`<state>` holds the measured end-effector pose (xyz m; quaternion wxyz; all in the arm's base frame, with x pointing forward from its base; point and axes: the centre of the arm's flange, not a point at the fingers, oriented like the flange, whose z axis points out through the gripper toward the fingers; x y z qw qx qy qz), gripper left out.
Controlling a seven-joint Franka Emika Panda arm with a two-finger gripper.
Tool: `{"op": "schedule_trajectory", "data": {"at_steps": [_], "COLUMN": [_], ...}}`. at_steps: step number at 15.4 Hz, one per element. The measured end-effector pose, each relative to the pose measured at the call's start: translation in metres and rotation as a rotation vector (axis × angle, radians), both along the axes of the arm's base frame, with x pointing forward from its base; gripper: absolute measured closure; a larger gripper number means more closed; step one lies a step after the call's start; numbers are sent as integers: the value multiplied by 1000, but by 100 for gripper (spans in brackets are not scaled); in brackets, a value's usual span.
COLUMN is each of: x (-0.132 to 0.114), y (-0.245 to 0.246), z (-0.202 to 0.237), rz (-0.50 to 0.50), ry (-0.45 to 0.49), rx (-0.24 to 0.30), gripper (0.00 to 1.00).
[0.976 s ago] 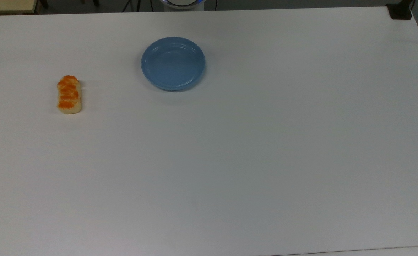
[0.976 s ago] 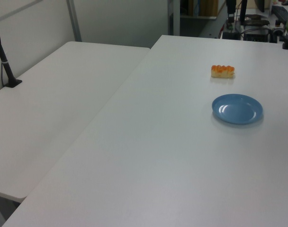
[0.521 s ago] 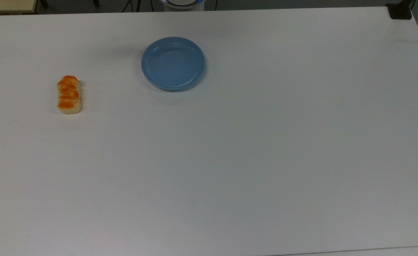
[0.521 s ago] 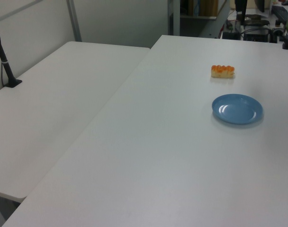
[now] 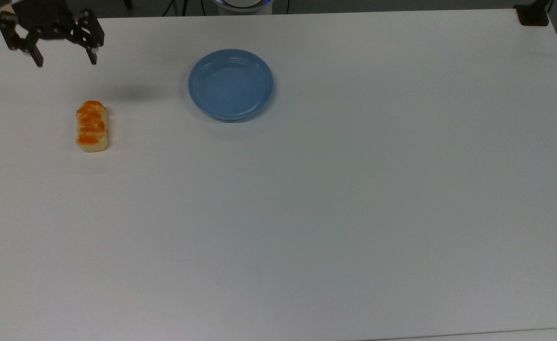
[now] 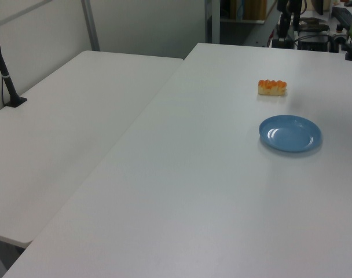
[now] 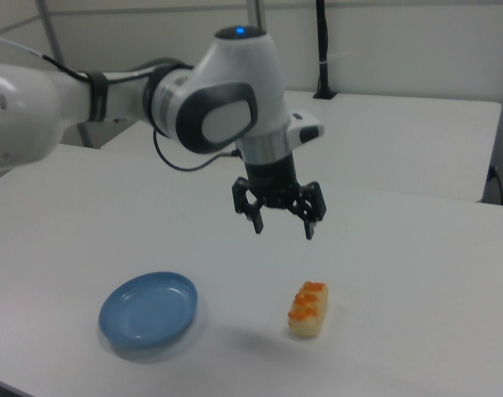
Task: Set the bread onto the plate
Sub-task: 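Move the open gripper down over the orange-topped bread, then close the gripper on the bread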
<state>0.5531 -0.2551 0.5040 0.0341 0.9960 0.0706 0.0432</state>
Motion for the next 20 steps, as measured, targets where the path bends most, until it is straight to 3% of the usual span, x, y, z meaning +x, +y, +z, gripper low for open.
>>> {"op": "schedule_trajectory", "data": {"at_steps": [8,15,20], "x": [19,15,11], "y": [-9,-19,-20], "z": [-83,-162,-180], "rz": [0,-7,10], "ry": [21,34,58], "rx": [-6,-22,-39], "gripper": [0,0,3]}}
